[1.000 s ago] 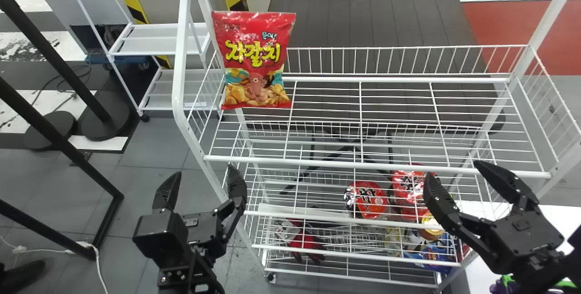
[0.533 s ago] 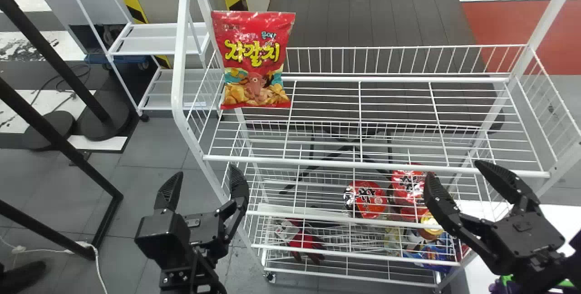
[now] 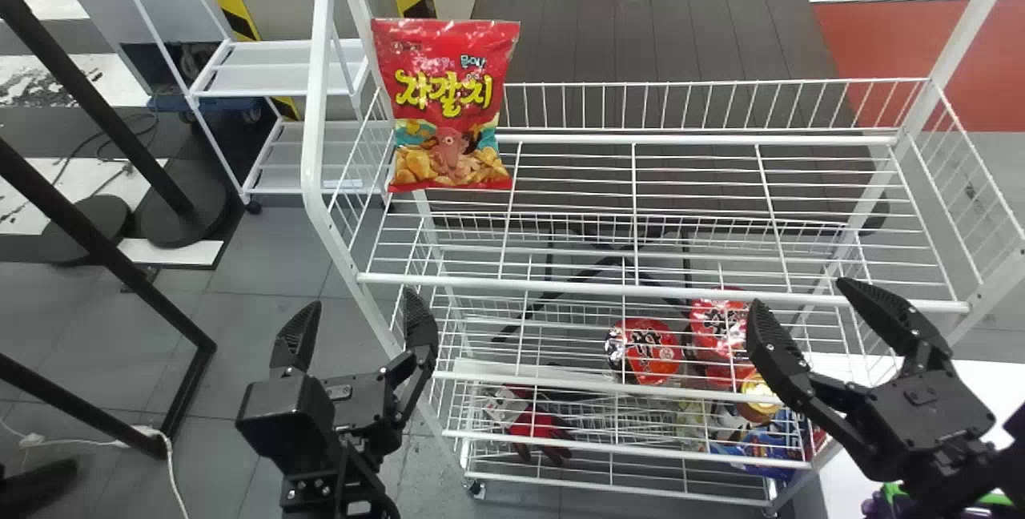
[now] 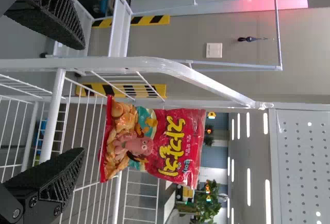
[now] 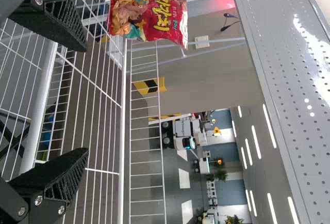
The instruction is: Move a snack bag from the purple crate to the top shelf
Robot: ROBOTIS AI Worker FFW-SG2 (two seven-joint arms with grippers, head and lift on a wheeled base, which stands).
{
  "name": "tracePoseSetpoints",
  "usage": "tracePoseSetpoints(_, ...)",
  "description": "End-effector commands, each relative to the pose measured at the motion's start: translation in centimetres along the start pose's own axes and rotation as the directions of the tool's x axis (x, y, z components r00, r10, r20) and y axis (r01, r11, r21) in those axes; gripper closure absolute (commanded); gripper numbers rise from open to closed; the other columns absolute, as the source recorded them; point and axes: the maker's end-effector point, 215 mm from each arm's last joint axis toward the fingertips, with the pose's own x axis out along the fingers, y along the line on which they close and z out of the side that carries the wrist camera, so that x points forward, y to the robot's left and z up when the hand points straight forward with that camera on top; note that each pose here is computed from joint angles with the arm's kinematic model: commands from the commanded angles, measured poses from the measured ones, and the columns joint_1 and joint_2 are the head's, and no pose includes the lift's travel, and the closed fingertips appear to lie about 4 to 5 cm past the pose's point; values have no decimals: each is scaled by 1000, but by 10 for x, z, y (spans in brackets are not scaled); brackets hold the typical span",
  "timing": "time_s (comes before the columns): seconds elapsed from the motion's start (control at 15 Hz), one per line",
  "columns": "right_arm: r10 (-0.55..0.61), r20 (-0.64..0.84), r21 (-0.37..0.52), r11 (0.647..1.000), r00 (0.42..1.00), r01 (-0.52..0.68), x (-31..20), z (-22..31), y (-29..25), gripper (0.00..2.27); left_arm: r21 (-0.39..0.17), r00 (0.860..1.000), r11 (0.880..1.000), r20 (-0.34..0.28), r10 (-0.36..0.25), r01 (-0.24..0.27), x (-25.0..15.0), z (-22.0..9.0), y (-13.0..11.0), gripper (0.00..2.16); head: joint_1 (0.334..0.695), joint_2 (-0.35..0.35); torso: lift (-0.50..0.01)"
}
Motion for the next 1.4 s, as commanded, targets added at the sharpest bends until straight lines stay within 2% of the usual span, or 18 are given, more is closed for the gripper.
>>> tracePoseSetpoints(0.0, -6, 3, -4, 1000, 1000, 6, 2, 1, 1, 134, 2, 1000, 1000, -2, 1, -1, 0, -1, 1, 117, 695, 130, -14)
tracePoseSetpoints(1.33, -7, 9, -9, 1000, 1000, 7, 2, 3, 1, 134, 1, 1000, 1000, 4, -2, 2, 1, 2, -1, 117, 695, 131, -93)
